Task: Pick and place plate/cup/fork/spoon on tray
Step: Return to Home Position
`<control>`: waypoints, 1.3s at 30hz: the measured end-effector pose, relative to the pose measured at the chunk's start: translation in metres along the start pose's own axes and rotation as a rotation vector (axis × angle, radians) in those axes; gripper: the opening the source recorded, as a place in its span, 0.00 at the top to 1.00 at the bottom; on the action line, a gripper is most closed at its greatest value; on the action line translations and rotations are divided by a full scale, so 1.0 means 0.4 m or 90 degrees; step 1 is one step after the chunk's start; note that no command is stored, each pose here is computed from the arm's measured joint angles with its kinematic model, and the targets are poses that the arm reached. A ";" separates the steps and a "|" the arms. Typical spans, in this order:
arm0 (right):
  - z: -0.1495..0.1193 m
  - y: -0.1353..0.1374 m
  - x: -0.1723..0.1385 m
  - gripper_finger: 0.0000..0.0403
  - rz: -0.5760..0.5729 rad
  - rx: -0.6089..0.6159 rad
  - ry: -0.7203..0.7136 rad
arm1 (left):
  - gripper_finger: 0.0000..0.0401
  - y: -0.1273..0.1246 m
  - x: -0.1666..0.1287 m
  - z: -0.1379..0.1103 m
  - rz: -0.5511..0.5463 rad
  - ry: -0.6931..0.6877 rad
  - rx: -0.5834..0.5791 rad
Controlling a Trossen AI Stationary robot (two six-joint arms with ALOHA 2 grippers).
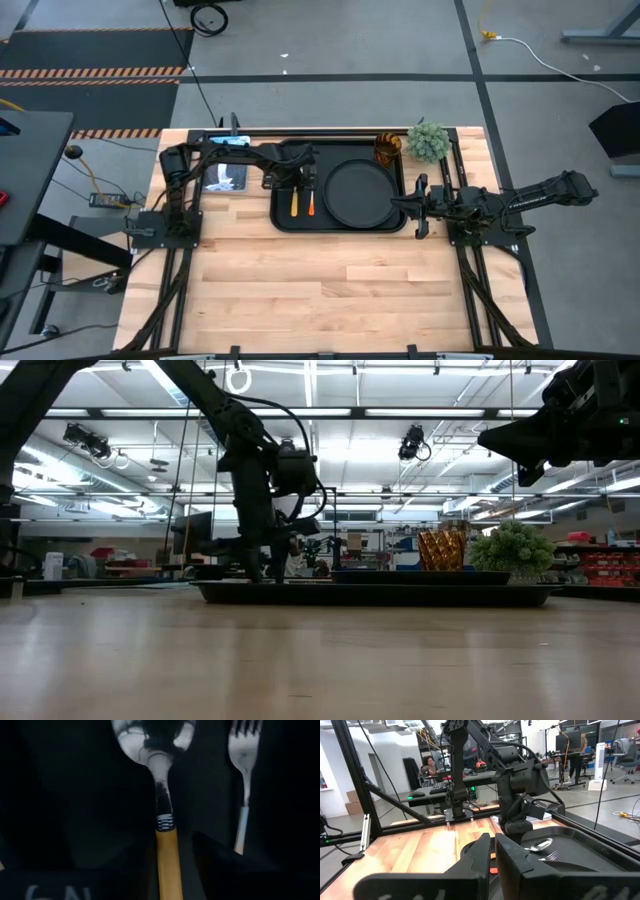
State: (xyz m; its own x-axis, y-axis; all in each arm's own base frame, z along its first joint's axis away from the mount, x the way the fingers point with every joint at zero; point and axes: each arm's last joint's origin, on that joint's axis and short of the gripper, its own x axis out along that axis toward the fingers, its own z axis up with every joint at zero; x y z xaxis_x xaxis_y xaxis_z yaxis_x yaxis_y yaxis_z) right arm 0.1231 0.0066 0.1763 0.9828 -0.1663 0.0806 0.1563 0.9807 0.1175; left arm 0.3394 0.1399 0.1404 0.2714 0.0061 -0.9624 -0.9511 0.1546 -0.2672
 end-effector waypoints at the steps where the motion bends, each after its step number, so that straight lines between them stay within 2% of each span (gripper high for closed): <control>1: 0.000 0.000 0.000 0.92 0.000 0.000 0.000 | 0.63 0.000 -0.002 0.004 -0.009 0.014 0.013; 7: 0.000 0.000 0.000 0.92 0.000 0.000 0.000 | 0.59 -0.020 -0.062 0.033 -0.062 0.126 0.083; 11: 0.000 0.000 0.000 0.92 0.000 0.000 0.000 | 0.58 -0.060 -0.157 0.039 -0.024 0.088 0.156; 16: 0.000 0.000 0.000 0.92 0.000 0.000 0.000 | 0.58 -0.111 -0.279 0.033 0.089 -0.038 0.252; 19: 0.000 0.000 0.000 0.92 0.000 0.000 0.000 | 0.58 -0.153 -0.341 0.012 0.154 -0.175 0.332; 22: 0.000 0.000 0.000 0.92 0.000 0.000 0.000 | 0.58 -0.198 -0.371 -0.022 0.201 -0.298 0.410; 26: 0.000 0.000 0.000 0.92 0.000 0.000 0.000 | 0.58 -0.251 -0.380 -0.064 0.212 -0.426 0.468; 32: 0.000 0.000 0.000 0.92 0.000 0.000 0.000 | 0.58 -0.319 -0.396 -0.107 0.163 -0.537 0.556; 39: 0.000 0.000 0.000 0.92 0.000 0.000 0.000 | 0.58 -0.387 -0.387 -0.189 0.125 -0.619 0.820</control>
State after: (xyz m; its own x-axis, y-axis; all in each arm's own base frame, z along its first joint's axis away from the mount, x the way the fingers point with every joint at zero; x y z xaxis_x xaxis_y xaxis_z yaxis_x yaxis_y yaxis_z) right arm 0.1231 0.0066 0.1763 0.9828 -0.1663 0.0806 0.1563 0.9807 0.1174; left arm 0.4335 0.0401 0.3274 0.6282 0.6345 -0.4504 -0.3701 0.7528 0.5443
